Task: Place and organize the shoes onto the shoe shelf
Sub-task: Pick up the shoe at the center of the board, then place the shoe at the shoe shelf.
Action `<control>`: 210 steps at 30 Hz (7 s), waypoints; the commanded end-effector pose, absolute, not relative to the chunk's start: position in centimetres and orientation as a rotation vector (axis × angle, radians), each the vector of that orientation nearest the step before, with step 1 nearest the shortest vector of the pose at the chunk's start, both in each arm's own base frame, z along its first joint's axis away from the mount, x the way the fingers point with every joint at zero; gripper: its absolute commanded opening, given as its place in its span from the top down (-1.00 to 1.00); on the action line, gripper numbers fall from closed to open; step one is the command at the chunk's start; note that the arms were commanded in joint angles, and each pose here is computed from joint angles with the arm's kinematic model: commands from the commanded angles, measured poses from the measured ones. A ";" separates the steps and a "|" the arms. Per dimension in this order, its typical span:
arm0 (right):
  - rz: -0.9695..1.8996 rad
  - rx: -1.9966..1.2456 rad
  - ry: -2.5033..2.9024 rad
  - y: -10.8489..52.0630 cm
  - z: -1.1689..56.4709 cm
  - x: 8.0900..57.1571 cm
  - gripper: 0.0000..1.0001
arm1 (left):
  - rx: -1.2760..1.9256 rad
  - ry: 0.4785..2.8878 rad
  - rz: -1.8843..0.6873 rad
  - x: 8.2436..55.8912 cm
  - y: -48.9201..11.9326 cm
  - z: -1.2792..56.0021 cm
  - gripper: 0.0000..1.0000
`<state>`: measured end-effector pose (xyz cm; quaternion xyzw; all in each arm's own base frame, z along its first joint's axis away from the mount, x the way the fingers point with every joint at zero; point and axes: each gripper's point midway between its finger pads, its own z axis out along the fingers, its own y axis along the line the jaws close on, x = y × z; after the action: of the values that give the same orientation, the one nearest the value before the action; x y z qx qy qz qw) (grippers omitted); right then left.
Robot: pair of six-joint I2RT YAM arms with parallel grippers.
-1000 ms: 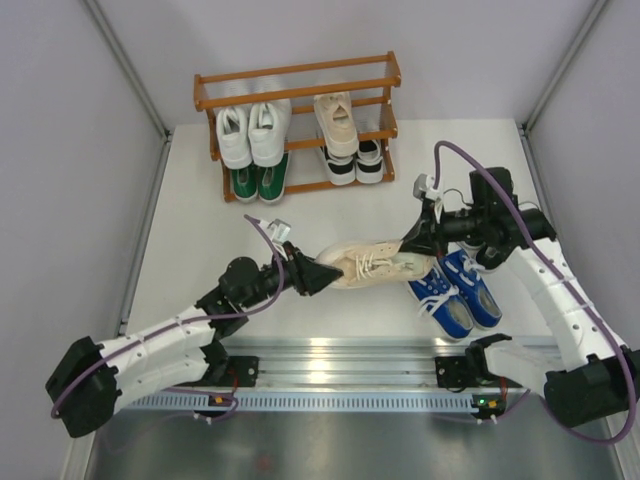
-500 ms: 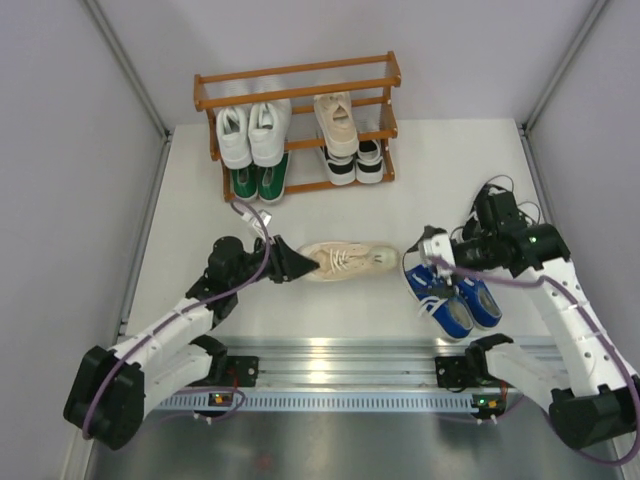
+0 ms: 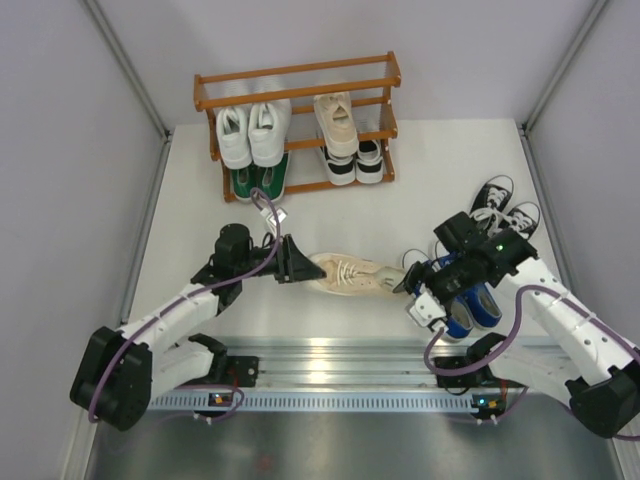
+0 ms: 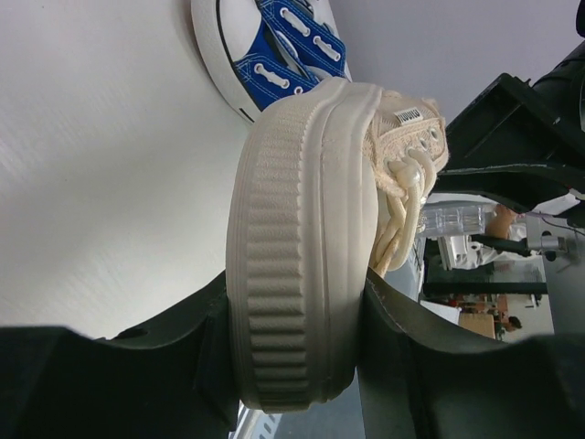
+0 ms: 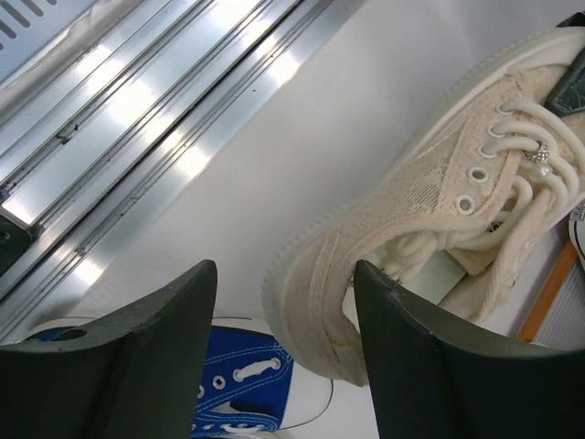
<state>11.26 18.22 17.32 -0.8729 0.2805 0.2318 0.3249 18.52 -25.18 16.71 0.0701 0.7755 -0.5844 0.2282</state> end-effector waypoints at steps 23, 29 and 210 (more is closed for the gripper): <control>0.239 -2.583 0.589 17.4 13.8 14.4 0.58 | 0.361 1.999 -1.705 18.9 -26.4 20.9 1.00; 0.285 -2.537 0.538 17.9 16.0 13.3 1.00 | 0.365 1.961 -1.653 19.5 -26.2 21.5 0.68; 0.322 -0.724 1.717 23.8 25.9 53.0 -0.13 | 0.380 1.709 -0.611 20.4 -14.0 24.1 -0.63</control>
<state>51.98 22.26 22.02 -0.3128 0.7678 0.1291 0.5440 20.20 -13.95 24.01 0.1581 0.7406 -0.2678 0.5956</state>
